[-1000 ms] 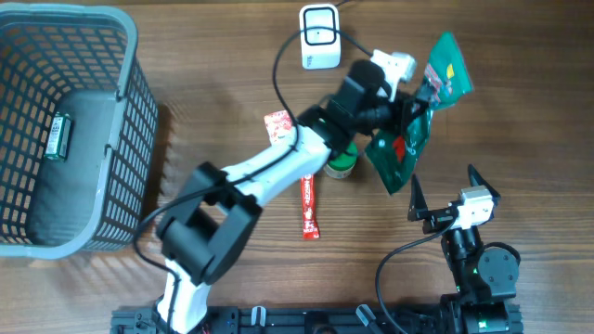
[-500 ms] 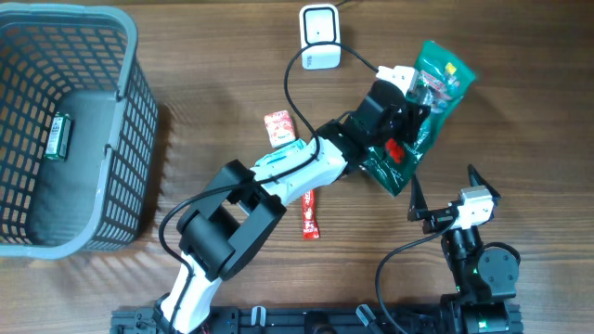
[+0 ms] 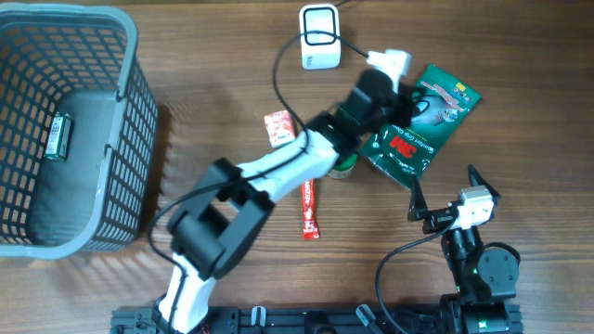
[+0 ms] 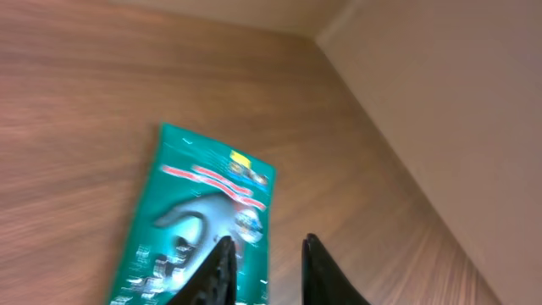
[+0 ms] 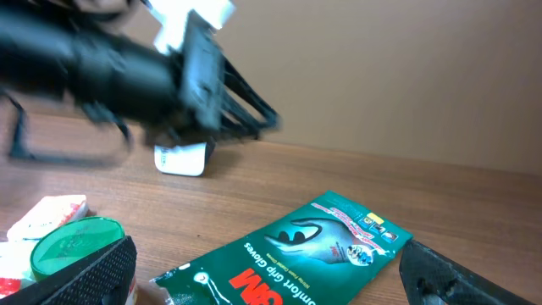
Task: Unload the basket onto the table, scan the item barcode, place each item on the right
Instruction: 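Lower glove pack with left gripper right of the jar and release, then return left gripper to basket and grasp the green-white AXE box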
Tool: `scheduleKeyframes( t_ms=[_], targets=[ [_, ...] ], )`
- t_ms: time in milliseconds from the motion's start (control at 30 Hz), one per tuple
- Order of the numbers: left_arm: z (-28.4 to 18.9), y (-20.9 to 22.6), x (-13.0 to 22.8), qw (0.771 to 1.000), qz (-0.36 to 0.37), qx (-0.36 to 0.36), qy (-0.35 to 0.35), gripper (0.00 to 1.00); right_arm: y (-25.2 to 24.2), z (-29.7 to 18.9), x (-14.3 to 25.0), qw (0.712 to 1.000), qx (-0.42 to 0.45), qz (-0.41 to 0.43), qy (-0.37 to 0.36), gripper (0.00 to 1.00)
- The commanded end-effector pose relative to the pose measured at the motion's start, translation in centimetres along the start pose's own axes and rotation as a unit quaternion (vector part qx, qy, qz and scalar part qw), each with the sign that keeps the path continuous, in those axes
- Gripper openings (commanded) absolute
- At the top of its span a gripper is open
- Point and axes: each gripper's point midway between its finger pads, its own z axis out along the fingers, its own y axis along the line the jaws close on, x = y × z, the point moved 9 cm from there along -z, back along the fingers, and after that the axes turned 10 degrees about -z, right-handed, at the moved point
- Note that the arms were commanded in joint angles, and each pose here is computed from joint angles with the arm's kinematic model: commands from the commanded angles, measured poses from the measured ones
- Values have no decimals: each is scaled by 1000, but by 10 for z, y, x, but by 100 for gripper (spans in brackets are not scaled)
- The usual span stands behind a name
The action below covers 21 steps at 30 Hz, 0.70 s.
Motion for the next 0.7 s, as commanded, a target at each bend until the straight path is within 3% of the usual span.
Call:
scheduleKeyframes(
  t_ms=[0, 100, 200, 333, 367, 433, 500, 533, 600, 667],
  targets=[
    [-63, -38, -55, 998, 60, 23, -26, 11, -1, 0, 0, 1000, 4, -3, -2, 100],
    [-102, -52, -59, 991, 130, -6, 5, 11, -1, 0, 0, 1000, 3, -3, -2, 100],
    [-159, -60, -63, 977, 197, -85, 23, 20, -1, 0, 0, 1000, 3, -3, -2, 100],
    [-234, -56, -89, 942, 205, -258, -69, 25, -1, 0, 0, 1000, 3, -3, -2, 100],
    [-256, -54, -100, 924, 202, -304, -112, 30, -1, 0, 0, 1000, 3, -3, -2, 100],
    [-304, -51, -124, 882, 181, -381, -210, 64, -1, 0, 0, 1000, 3, -3, -2, 100],
    [-350, -43, -148, 845, 142, -424, -292, 77, -1, 0, 0, 1000, 3, -3, -2, 100],
    [-367, -36, -156, 834, 119, -435, -319, 90, -1, 0, 0, 1000, 3, -3, -2, 100],
    [-402, -15, -170, 802, 42, -458, -381, 100, -1, 0, 0, 1000, 3, -3, -2, 100],
    [-433, 12, -176, 763, -51, -476, -435, 100, -1, 0, 0, 1000, 3, -3, -2, 100]
  ],
)
